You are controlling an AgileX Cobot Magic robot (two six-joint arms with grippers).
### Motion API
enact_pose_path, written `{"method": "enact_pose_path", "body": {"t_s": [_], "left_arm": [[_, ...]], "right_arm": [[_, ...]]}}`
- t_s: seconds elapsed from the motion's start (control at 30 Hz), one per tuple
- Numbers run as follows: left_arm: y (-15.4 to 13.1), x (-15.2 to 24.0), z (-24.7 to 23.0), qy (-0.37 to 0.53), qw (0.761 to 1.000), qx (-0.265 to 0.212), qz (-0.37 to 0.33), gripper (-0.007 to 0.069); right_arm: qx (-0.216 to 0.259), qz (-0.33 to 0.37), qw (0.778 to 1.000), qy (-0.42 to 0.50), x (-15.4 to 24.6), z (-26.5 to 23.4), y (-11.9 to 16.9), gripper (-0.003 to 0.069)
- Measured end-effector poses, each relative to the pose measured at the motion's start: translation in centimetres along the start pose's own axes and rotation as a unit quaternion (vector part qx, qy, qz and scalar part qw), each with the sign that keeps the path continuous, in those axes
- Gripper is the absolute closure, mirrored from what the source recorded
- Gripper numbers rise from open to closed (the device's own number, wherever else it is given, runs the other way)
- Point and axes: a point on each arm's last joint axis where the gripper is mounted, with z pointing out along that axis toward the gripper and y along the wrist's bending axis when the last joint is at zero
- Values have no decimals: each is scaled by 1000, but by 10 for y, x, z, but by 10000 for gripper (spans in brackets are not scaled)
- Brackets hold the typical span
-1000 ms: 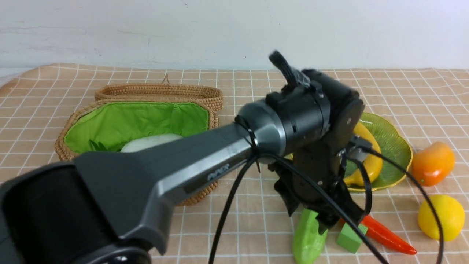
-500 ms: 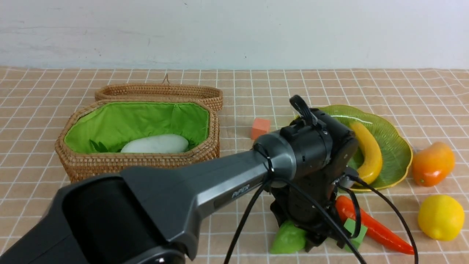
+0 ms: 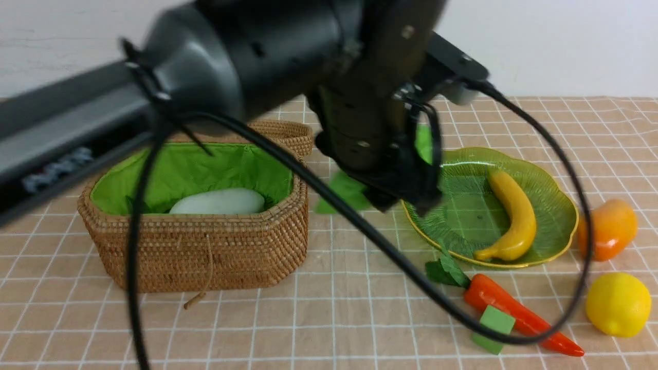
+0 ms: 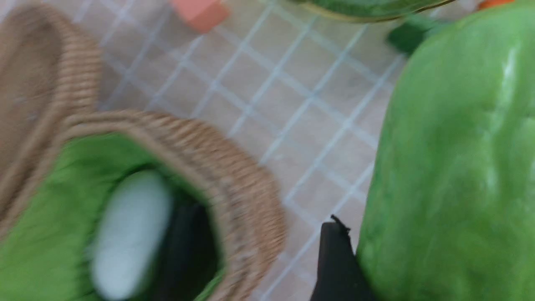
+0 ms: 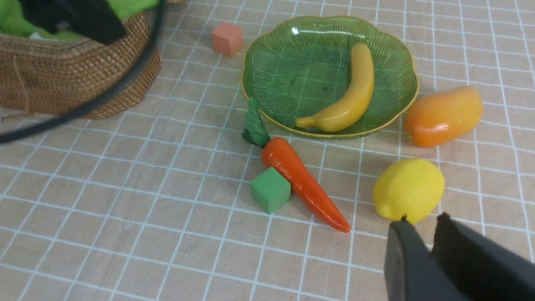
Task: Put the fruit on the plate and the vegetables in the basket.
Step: Take a chayote with your left arm and place it on the basket on the left, then use the right arm to grab a carrot and put it into the left basket
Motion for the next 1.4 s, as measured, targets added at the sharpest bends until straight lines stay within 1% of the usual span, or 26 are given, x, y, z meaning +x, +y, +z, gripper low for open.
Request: {"method": "enact_pose_path", "body": {"t_s": [0.03, 0.1, 0.13, 0.23, 0.33, 0.4, 0.43, 0.47, 0.5, 0.57, 0.63, 0.7, 0.77, 0.8, 0.83, 0.87, 0.9, 0.93, 0.97, 1.0, 1.03, 1.1, 1.27, 1.3, 1.37, 1.4], "left_arm": [[28, 14, -2, 13, 1000, -23, 2, 204], [46, 25, -2, 25, 999, -33, 6, 204], [69, 40, 2, 46, 998, -44, 13, 204], [107, 64, 21, 77, 995, -49, 29, 204], [140, 80, 51, 92, 994, -50, 15, 204], [148, 86, 61, 100, 994, -48, 5, 197], [153, 90, 69, 110, 993, -47, -5, 167], [154, 92, 72, 114, 992, -46, -11, 119], [154, 93, 73, 116, 992, -45, -16, 50], [152, 92, 67, 105, 993, -41, -32, -16], [148, 89, 53, 85, 994, -31, -58, -34], [143, 86, 37, 68, 994, -22, -85, -23], [137, 84, 19, 50, 991, -18, -119, 9], [132, 83, 7, 37, 989, -16, -141, 48], [122, 79, -16, 13, 984, -12, -175, 125], [117, 79, -30, -3, 981, -10, -192, 181], [105, 79, -49, -23, 978, -2, -205, 279], [104, 80, -52, -26, 978, -2, -208, 279], [83, 86, -80, -54, 977, 17, -208, 464], [70, 93, -94, -66, 977, 30, -200, 561], [61, 99, -96, -64, 979, 40, -192, 604], [48, 111, -106, -72, 979, 53, -181, 638], [2, 166, -109, -91, 980, 100, -147, 638], [-6, 182, -109, -106, 978, 106, -144, 638], [-10, 194, -109, -118, 977, 107, -145, 638], [-14, 209, -110, -137, 974, 106, -146, 638]], "right_arm": [[-2, 1, 1000, -4, -1, 0, 0, 543], [-4, 2, 1000, -4, -1, 0, 1, 541], [-7, 1, 1000, -4, -1, 0, 1, 540], [-12, -6, 1000, -4, -1, 0, 2, 540], [-29, -8, 1000, -5, -1, 0, 5, 540], [-34, -8, 999, -5, -1, 0, 6, 540], [-40, -10, 999, -6, -1, 0, 7, 540], [-45, -11, 999, -8, -1, 0, 8, 540], [-50, -9, 999, -10, -2, 0, 9, 540], [-53, -8, 999, -3, -5, 6, 10, 538], [-55, -10, 998, 19, -10, 17, 10, 538], [-60, -13, 997, 42, -14, 30, 10, 537], [-64, -14, 996, 65, -17, 42, 10, 536], [-65, -16, 995, 78, -19, 49, 10, 537], [-67, -17, 992, 103, -22, 65, 10, 536], [-67, -19, 991, 116, -24, 73, 9, 536], [-67, -19, 989, 133, -25, 84, 9, 536], [-67, -20, 988, 141, -25, 88, 8, 536], [-68, -22, 981, 180, -26, 110, 7, 536], [-69, -24, 977, 200, -25, 122, 7, 533], [-71, -26, 973, 217, -24, 131, 7, 533], [-73, -32, 967, 242, -22, 146, 6, 533], [-80, -75, 940, 322, -9, 204, 1, 517], [-80, -92, 934, 337, -4, 219, -2, 501], [-80, -104, 928, 348, 0, 230, -3, 484], [-80, -122, 921, 361, 6, 245, -6, 448]]}}
